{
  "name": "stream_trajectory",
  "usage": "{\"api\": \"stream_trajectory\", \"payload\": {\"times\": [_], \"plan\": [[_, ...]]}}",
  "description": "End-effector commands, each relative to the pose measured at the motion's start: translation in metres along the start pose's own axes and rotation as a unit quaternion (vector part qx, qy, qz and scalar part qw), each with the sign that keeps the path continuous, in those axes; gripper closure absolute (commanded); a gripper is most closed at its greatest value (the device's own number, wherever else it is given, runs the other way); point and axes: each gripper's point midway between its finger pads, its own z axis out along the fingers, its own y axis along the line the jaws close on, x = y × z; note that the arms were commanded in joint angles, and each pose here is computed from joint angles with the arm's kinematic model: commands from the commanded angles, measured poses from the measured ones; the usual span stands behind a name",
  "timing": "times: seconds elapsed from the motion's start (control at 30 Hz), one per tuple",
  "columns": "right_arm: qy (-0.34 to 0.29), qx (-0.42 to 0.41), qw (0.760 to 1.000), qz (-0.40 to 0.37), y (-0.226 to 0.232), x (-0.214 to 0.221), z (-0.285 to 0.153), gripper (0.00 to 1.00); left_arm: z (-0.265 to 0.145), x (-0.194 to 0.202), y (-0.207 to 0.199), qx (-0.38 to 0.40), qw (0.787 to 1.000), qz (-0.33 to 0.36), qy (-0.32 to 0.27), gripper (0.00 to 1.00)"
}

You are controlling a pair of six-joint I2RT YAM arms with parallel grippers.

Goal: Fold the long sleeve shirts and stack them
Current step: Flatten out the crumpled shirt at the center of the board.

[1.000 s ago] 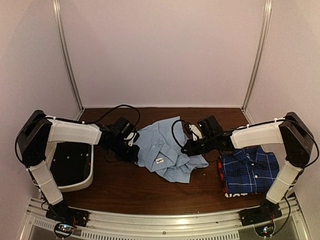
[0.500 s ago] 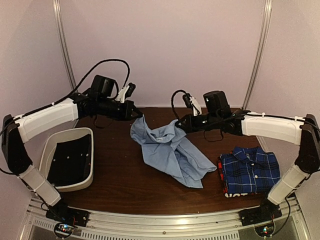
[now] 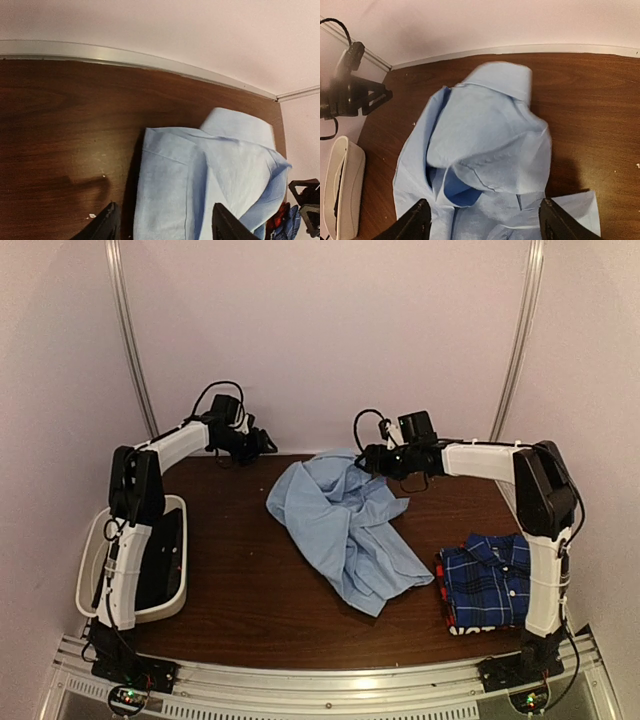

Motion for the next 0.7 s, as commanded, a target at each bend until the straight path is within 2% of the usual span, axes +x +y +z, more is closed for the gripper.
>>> {"api": "stream_trajectory", "payload": {"times": [0.0,0.13,0.27,0.67], "plan": [[-0.01,-0.005,1.0,-0.017,0.021,-0.007,-0.016,0.19,-0.032,-0.002,-0.034,0.007,1.0,0.021,-0.007,0.28],[-0.006,0.03,0.999,-0.032,0.009,0.008,-0.03,0.1,-0.062,0.014,-0.037,0.0,0.999,0.03,-0.015,0.2],[0.012,0.052,0.998,-0.037,0.0,0.03,-0.043,0.09,-0.08,0.062,-0.042,0.007,0.999,0.036,0.007,0.2],[0.062,0.062,0.994,-0.062,0.01,0.107,-0.075,0.13,-0.095,0.227,-0.107,0.032,0.99,0.096,0.101,0.21]]}}
